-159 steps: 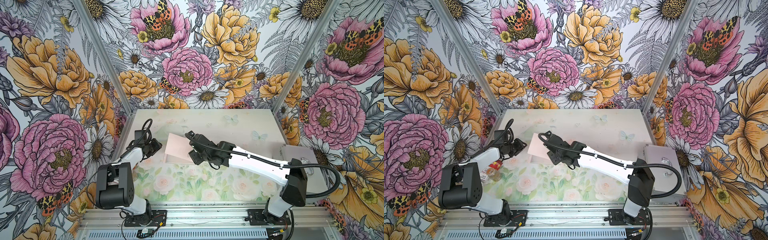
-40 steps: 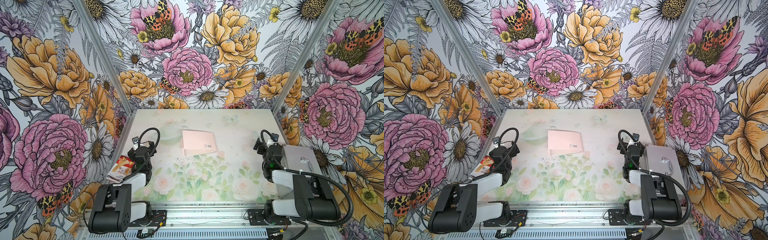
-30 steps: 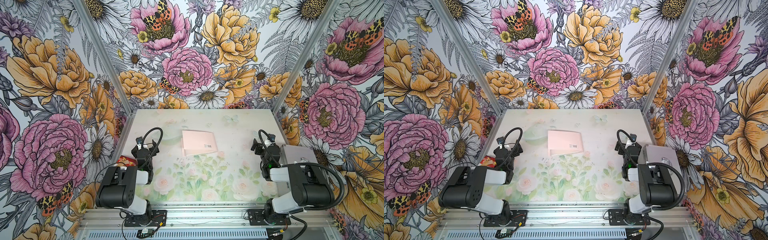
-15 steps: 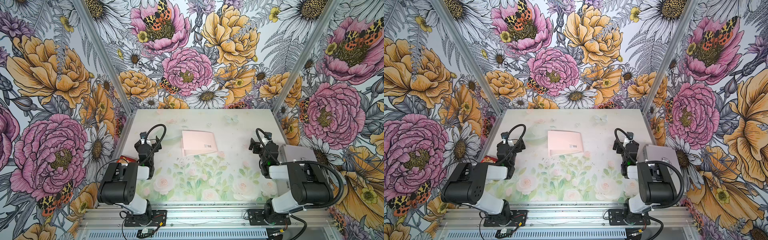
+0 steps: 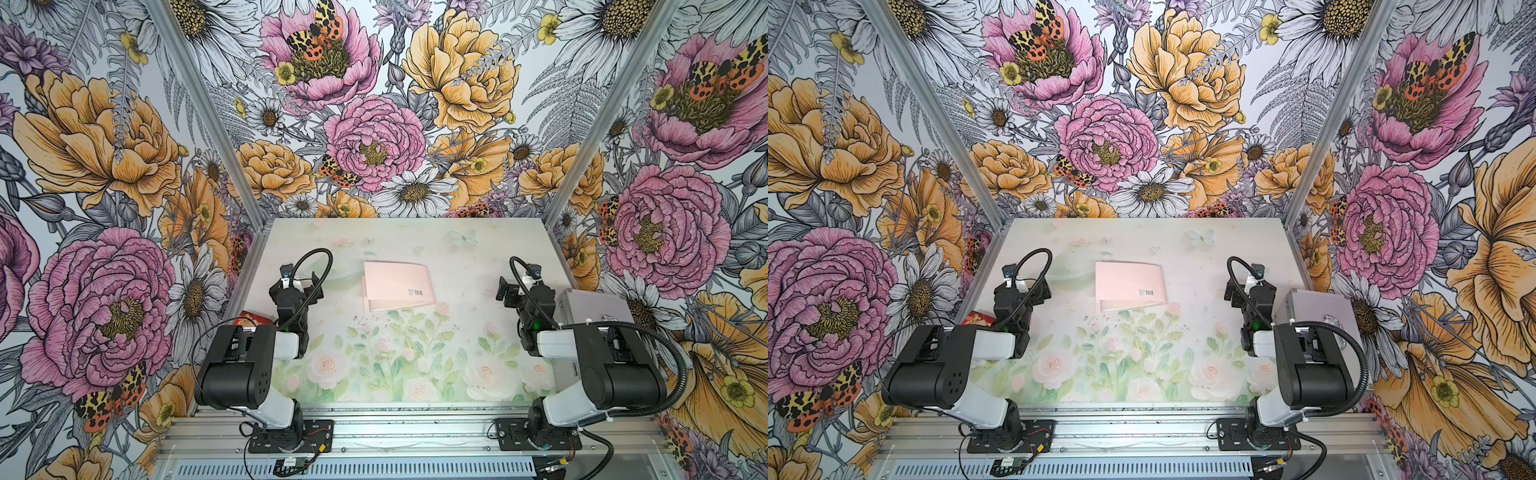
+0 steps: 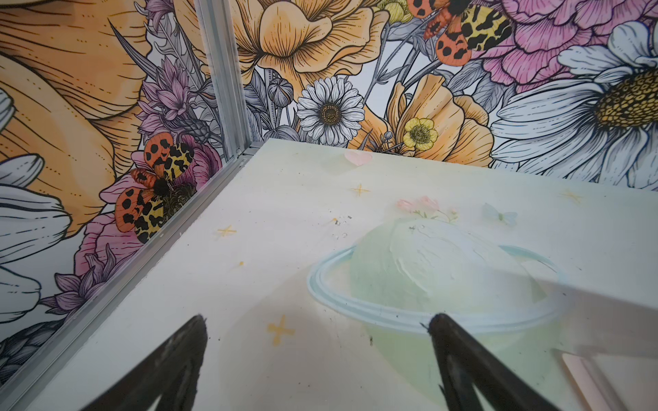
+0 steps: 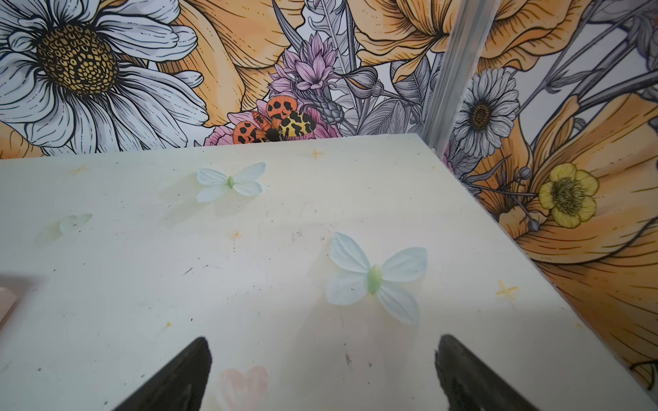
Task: Place the photos into the photo albums
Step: Reset both arms
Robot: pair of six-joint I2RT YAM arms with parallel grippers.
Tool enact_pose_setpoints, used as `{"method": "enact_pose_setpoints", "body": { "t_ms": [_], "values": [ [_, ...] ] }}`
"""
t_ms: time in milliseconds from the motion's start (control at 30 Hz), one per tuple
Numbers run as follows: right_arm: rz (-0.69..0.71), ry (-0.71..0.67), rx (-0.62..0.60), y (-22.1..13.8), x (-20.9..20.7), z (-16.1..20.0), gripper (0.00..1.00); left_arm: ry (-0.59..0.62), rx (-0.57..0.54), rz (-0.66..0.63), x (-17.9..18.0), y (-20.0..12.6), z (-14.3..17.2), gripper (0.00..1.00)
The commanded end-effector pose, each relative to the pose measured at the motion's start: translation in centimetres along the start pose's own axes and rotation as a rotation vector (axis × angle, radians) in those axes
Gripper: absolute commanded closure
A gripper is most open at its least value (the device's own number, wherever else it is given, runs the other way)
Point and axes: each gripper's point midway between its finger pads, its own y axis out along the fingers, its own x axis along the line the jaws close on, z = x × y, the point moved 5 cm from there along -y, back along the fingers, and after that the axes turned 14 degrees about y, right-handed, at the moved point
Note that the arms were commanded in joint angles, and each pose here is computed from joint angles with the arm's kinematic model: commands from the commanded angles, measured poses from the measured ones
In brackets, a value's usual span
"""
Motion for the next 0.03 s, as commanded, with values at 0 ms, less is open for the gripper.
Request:
{"method": "enact_pose_setpoints", "body": {
  "t_ms": [0],
  "values": [
    [-0.004, -0.017, -0.024, 0.34, 0.33, -0.77, 0.0, 0.013, -0.01, 0.0, -0.11, 0.04, -0.38, 0.01]
  ]
}}
